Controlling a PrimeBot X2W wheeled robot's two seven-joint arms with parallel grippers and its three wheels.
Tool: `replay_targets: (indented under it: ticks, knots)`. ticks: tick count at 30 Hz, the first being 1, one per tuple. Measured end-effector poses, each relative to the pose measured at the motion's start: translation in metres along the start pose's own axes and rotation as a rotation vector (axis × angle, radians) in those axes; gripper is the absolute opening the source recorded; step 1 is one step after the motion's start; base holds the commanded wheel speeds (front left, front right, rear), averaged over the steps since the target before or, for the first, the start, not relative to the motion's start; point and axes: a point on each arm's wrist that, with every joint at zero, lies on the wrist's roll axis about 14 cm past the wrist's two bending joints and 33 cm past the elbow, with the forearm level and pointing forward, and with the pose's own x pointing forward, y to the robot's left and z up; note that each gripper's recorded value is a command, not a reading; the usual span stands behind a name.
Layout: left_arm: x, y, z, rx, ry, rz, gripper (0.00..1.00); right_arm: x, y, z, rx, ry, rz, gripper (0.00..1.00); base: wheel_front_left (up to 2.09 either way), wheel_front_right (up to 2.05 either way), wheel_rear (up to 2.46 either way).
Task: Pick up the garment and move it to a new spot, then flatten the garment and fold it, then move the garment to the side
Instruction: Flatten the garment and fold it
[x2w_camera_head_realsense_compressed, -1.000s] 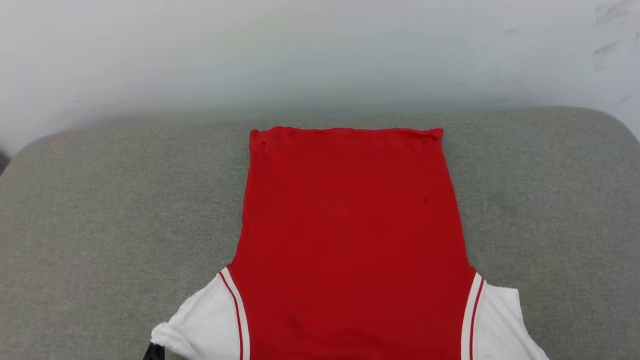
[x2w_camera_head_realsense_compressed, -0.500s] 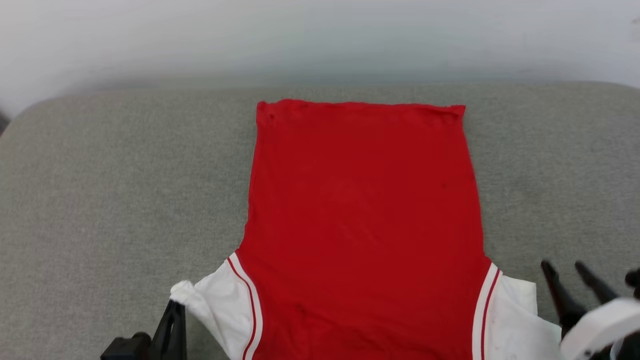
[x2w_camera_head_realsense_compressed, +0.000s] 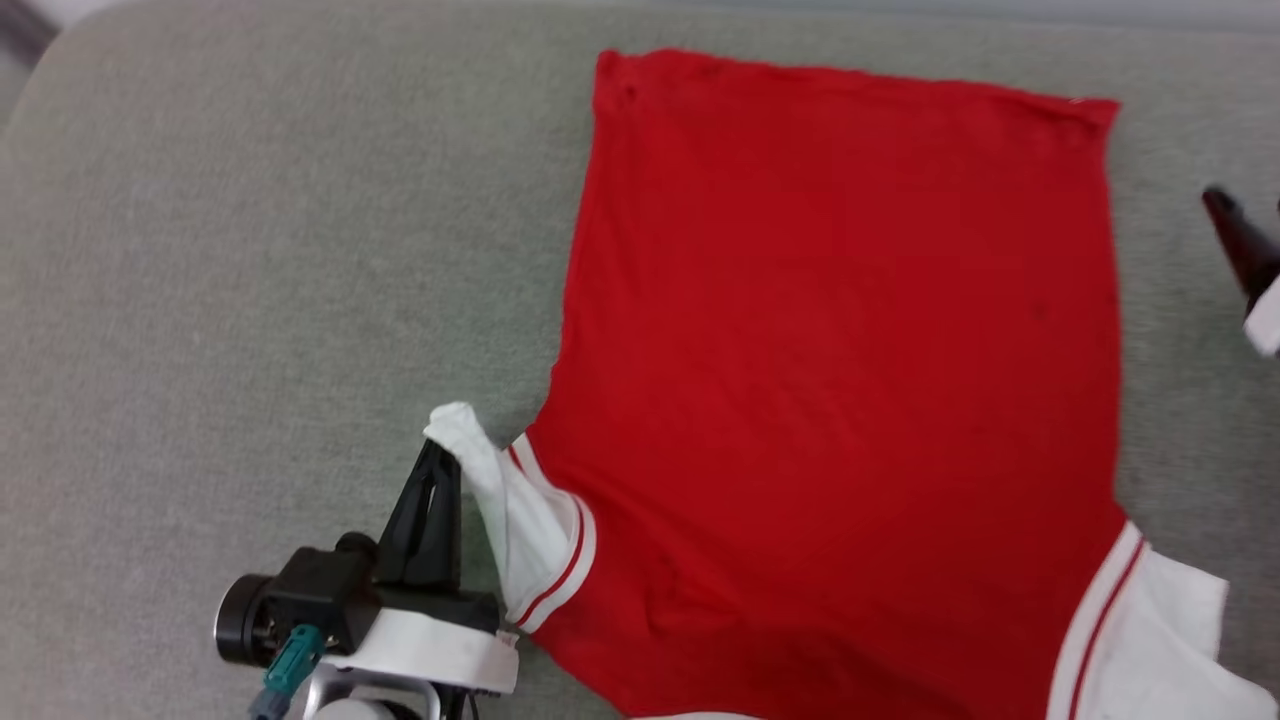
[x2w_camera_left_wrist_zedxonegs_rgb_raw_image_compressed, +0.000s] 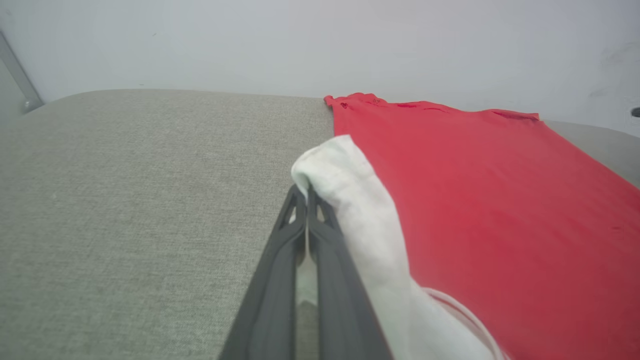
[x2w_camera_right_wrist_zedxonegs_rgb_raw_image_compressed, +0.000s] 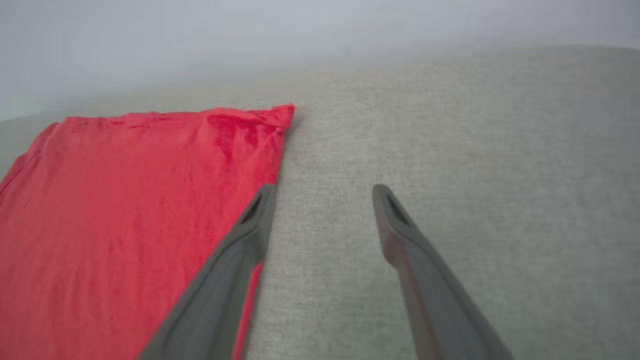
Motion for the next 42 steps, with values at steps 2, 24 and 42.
replay_targets:
  ticks: [2, 24, 42]
  knots:
    - [0.005, 0.002, 0.0, 0.0, -0.004, 0.007, 0.0, 0.021, 0.008, 0.001, 0.004, 0.073, 0.02, 1.0, 0.0, 0.0, 0.0]
    - [0.015, 0.033, -0.02, 0.016, 0.044, 0.101, 0.0, 0.127, 0.045, -0.043, -0.015, 0.478, 0.065, 0.55, 0.0, 0.0, 0.0]
    - [0.014, 0.029, 0.007, 0.036, -0.037, 0.061, 0.0, 0.074, 0.049, 0.022, -0.27, 0.294, 0.061, 0.0, 0.0, 0.0, 0.0]
